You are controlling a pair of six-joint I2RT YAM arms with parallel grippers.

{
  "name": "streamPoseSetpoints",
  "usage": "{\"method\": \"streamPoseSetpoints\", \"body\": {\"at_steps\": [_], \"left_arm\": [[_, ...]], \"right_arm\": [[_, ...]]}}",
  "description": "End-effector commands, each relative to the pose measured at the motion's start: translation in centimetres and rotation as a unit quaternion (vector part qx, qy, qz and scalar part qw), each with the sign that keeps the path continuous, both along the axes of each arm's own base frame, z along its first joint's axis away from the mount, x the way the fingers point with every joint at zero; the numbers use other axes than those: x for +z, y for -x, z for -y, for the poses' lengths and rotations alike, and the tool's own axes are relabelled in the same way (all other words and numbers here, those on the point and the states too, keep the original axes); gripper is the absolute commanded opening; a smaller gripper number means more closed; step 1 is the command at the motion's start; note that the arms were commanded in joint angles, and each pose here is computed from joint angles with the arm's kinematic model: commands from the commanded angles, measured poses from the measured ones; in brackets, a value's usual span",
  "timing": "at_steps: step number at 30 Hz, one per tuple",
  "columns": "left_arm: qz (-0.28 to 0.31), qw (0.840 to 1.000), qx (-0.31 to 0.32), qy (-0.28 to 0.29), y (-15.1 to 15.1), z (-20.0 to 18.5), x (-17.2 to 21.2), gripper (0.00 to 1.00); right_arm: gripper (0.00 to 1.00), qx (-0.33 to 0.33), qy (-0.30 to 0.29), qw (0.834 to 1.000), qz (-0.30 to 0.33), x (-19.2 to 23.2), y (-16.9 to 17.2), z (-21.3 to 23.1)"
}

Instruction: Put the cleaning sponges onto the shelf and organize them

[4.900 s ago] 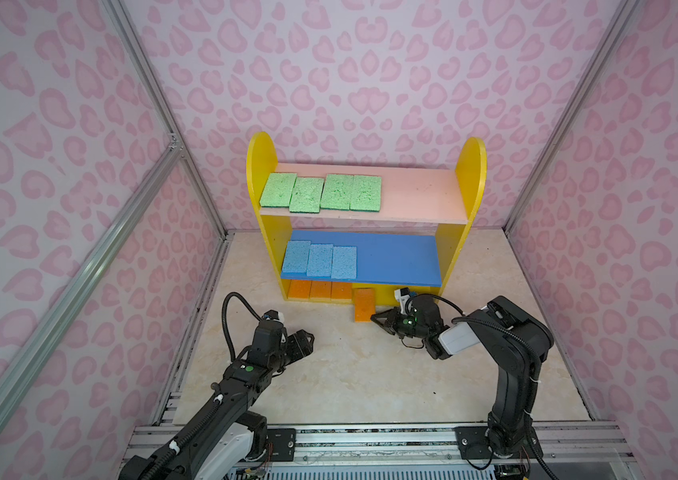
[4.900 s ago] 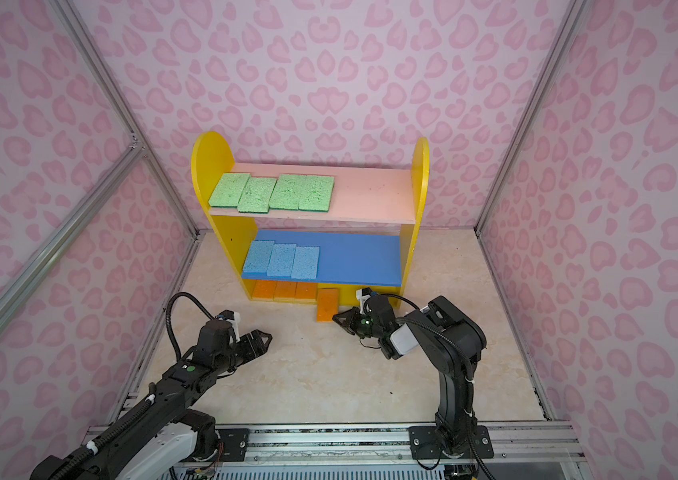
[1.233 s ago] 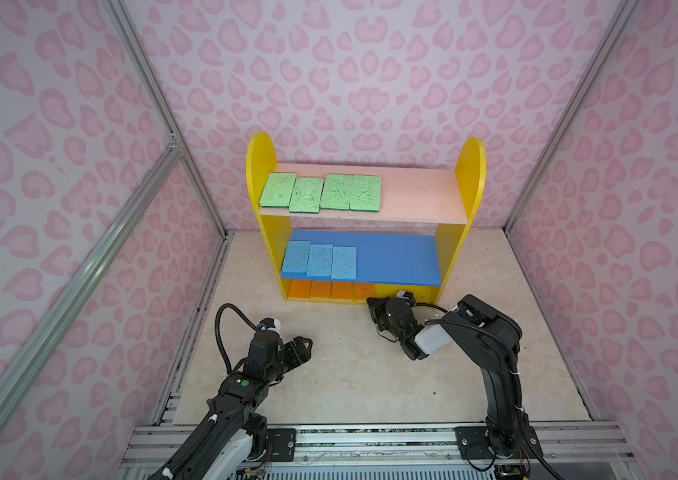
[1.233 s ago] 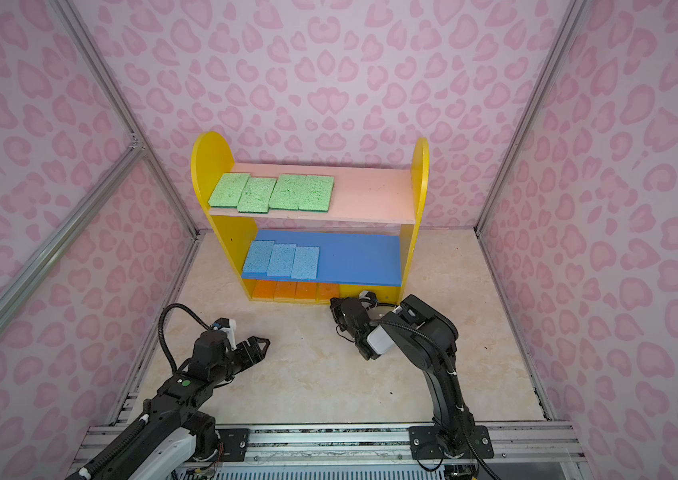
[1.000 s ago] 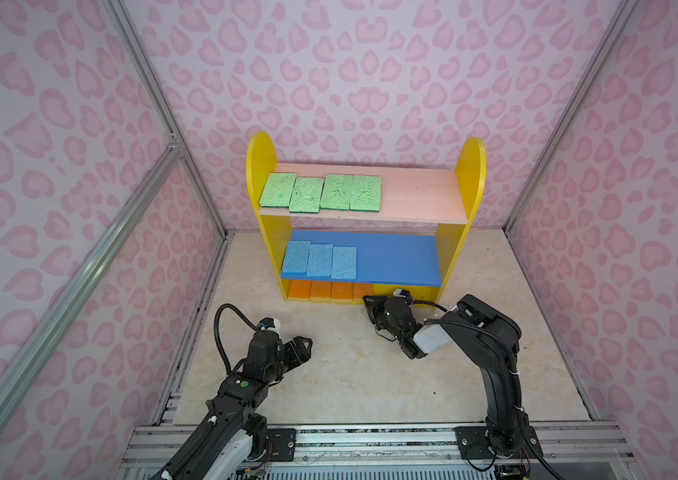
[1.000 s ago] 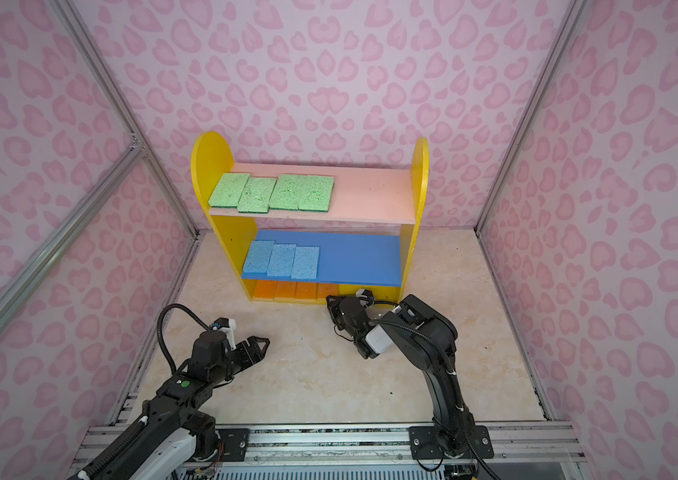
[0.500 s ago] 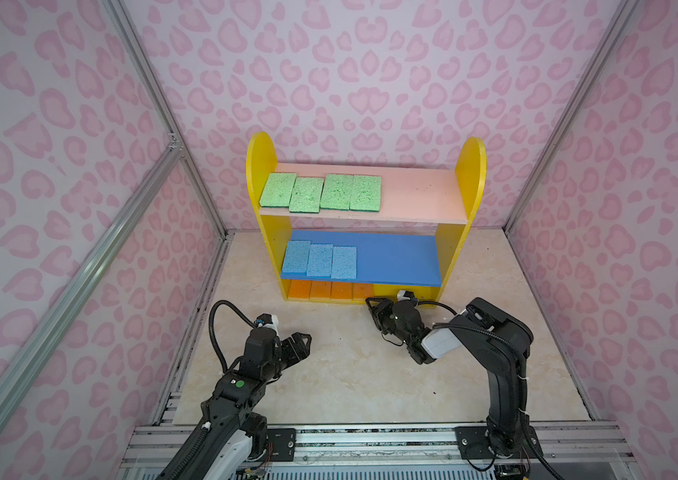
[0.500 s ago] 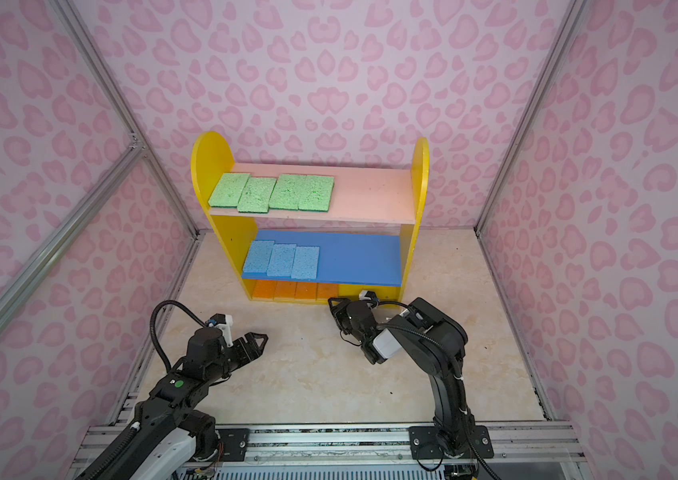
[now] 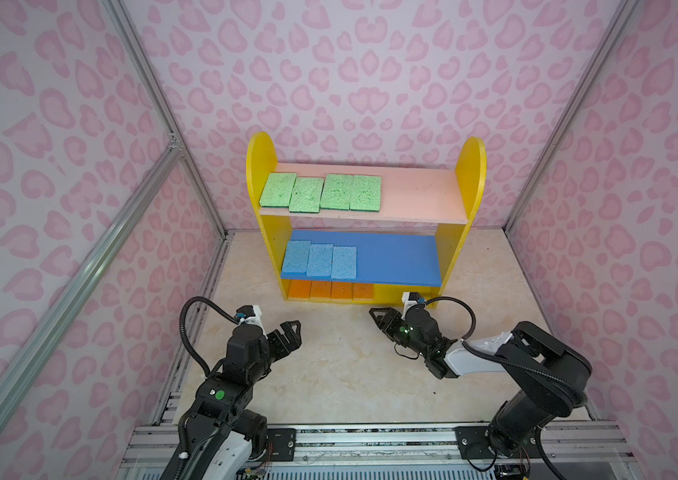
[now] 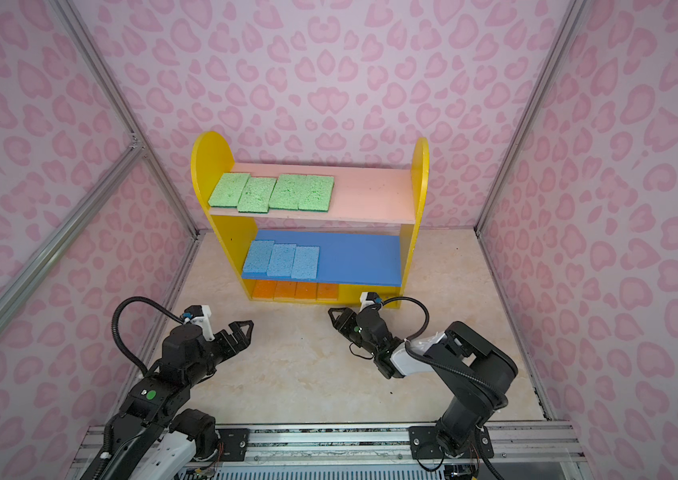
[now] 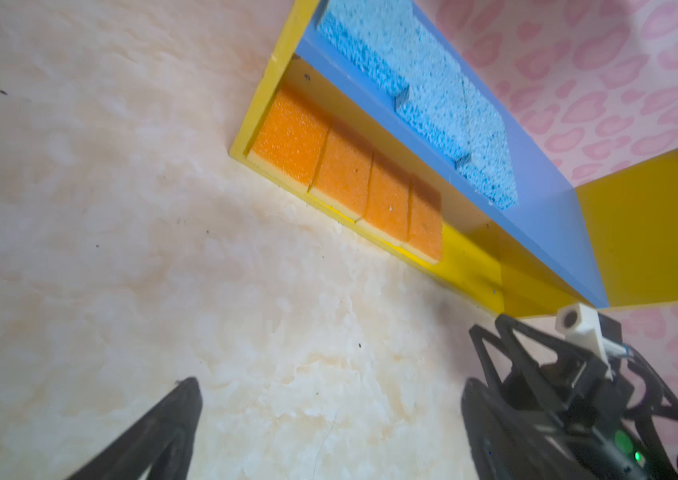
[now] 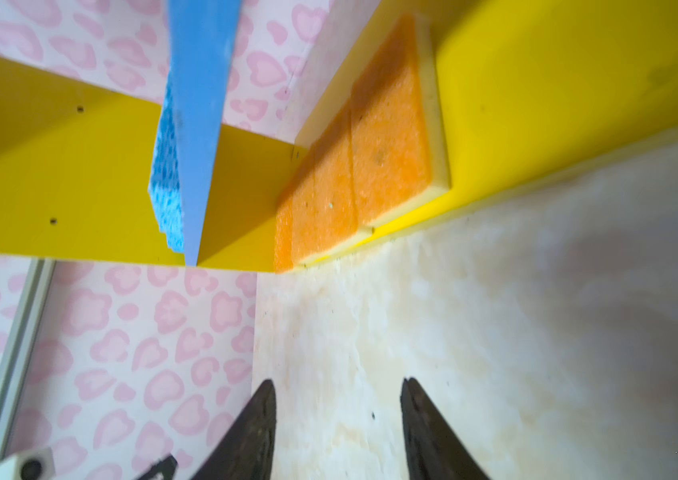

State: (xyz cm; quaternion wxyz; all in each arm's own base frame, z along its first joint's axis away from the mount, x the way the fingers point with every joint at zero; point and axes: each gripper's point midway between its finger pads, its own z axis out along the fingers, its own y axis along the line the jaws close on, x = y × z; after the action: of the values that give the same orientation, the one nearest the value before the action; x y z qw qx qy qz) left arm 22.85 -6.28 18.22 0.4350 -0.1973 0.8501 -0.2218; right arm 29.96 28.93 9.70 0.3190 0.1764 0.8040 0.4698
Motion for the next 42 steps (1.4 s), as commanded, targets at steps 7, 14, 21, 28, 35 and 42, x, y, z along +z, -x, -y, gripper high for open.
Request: {"method": "streamPoseSetpoints", "body": {"at_steps": [7, 14, 21, 28, 35, 42], "left_arm": [[0.111, 0.981, 0.153, -0.031, 2.7, -6.7, 5.0, 0.98], [0.154, 0.968, 0.130, -0.149, 1.4, -7.3, 9.7, 0.98], [0.134, 0.960, 0.076, -0.232, -3.6, -5.3, 10.0, 0.98], [0.100, 0.949, 0.118, -0.276, -8.1, -6.2, 5.7, 0.97], [0.008, 0.945, 0.099, -0.312, -11.7, -8.3, -1.0, 0.98], [-0.014, 0.948, 0.106, -0.299, -13.3, -11.1, -4.8, 0.97]], "right_arm": [[0.75, 0.107, 0.276, 0.936, 0.191, 5.0, 5.0, 3.5], [0.97, 0.006, 0.363, 0.902, 0.232, 10.2, 3.6, 12.7], [0.97, -0.156, 0.380, 0.889, 0.205, 11.8, 1.2, 23.1], [0.97, -0.278, 0.394, 0.862, 0.156, 9.8, -0.7, 30.3], [0.97, -0.322, 0.469, 0.808, 0.152, 7.5, -1.3, 33.4], [0.97, -0.326, 0.486, 0.788, 0.194, 5.9, -1.1, 33.5]]}}
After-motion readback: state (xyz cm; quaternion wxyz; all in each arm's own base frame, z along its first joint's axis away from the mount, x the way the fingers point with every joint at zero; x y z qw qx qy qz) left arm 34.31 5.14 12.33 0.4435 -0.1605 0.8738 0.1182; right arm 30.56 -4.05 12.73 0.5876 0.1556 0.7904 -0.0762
